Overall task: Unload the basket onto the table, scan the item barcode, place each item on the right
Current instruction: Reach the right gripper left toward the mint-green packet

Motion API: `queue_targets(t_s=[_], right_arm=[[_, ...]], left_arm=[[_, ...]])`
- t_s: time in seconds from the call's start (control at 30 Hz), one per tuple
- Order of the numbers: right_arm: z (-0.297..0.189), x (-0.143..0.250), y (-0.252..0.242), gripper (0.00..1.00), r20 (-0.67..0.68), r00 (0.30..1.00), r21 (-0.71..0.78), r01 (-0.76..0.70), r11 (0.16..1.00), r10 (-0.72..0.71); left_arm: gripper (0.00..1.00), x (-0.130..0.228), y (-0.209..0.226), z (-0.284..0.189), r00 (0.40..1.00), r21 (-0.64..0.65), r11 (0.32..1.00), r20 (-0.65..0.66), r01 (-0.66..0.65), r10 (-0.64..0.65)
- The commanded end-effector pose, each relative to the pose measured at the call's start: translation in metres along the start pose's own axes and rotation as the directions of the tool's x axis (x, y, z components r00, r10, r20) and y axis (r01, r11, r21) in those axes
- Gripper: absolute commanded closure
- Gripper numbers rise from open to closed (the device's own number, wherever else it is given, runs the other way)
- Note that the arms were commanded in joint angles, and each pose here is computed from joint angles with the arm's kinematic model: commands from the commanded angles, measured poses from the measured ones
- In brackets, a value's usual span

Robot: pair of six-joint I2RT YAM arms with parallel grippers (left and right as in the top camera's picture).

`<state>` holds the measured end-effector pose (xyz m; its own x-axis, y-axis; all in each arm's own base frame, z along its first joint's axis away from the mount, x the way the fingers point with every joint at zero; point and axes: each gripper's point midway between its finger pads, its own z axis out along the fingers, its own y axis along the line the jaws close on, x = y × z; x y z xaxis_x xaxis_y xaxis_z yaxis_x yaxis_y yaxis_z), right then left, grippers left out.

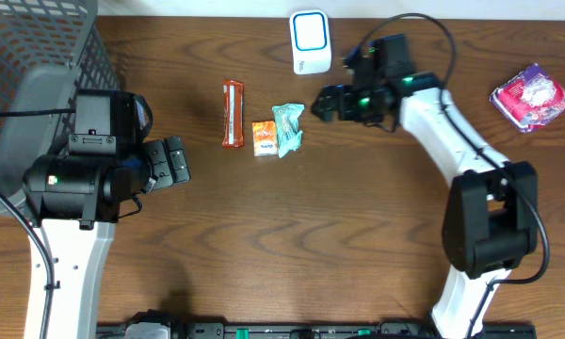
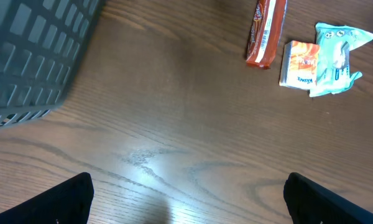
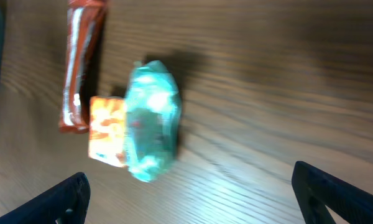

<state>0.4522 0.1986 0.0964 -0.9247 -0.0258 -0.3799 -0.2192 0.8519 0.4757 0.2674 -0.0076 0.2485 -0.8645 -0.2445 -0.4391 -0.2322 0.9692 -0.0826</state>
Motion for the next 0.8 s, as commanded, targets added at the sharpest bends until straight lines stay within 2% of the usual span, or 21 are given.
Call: queue_targets(t_s=[0.0, 0.3, 0.4, 0.77], right_arm=[[-0.001, -0.006, 0.016, 0.01, 0.05, 0.998, 0.064, -0.045, 0.997, 0.042], [0.01, -0.004, 0.042, 0.01, 0.075, 0.993, 0.065, -0.098, 0.993, 0.093], [0.016, -0.001, 0.044, 0.04, 0.07, 0.991, 0.061, -0.121, 0.991, 0.117], [0.067, 0.033, 0.039, 0.11, -0.038, 0.992, 0.091, -0.115, 0.989, 0.119]], left_arm=[[0.02, 0.0, 0.001, -0.001, 1.0, -0.002, 1.0, 0.003, 0.014, -0.014], [0.02, 0.0, 0.001, -0.001, 1.0, -0.001, 1.0, 0.003, 0.014, -0.014], [0.02, -0.001, 0.001, -0.001, 1.0, -0.001, 1.0, 0.003, 0.014, -0.014], [0.02, -0.001, 0.001, -0.001, 1.0, -0.001, 1.0, 0.004, 0.014, -0.014]])
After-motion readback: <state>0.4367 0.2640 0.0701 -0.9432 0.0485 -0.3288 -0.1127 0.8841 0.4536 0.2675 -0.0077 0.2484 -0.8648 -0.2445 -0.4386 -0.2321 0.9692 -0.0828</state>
